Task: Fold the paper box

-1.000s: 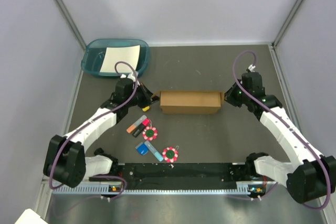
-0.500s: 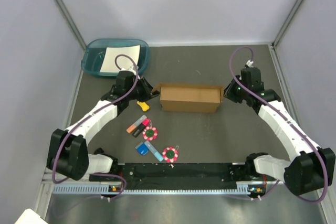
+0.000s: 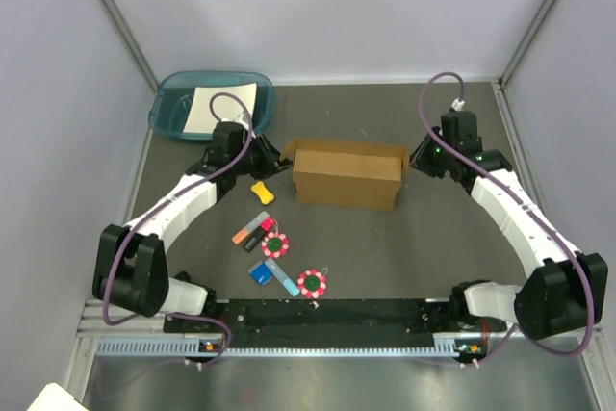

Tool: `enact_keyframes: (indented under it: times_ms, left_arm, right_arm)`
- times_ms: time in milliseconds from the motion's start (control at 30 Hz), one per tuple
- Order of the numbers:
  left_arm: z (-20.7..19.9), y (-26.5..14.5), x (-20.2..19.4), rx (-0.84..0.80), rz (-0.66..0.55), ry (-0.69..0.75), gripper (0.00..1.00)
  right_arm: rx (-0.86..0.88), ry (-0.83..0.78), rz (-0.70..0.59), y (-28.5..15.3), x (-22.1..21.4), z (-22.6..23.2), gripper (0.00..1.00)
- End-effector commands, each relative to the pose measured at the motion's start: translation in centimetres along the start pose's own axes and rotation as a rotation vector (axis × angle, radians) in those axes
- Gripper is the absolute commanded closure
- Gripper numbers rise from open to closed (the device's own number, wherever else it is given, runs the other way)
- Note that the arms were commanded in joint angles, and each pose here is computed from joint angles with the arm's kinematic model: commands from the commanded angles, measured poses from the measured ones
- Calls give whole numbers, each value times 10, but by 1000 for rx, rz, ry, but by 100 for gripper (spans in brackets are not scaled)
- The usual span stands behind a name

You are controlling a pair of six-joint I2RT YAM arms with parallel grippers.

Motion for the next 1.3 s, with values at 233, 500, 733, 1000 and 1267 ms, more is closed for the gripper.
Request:
enact_keyframes:
  times_ms: [233, 500, 733, 1000, 1267]
  left_arm:
    - [-30, 2, 23, -82, -41, 41, 71]
    - [-18, -5, 34, -56, -73, 35, 71]
    - [-3, -20, 44, 2, -148, 39, 70]
    - [16, -39, 55, 75, -243, 26, 69]
    - [18, -70, 76, 46, -509, -31, 45]
  right_arm:
    - [-19, 51, -116, -7, 45, -8, 78]
    - [-93, 60, -228, -32, 58, -19, 76]
    - [-49, -26, -383, -84, 68, -12, 75]
    - [228, -370, -405, -106, 41, 17, 60]
    - [212, -523, -306, -91, 25, 16, 46]
Point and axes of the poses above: each gripper's point midway between its finger pads, its own y axis out along the fingers, its own z axis along the line the jaws close on, x = y × z, the point moved 8 cm from there along -y, back along the fingers, and after that the axes turned 11 degrees about -y, right-handed, at the moved point
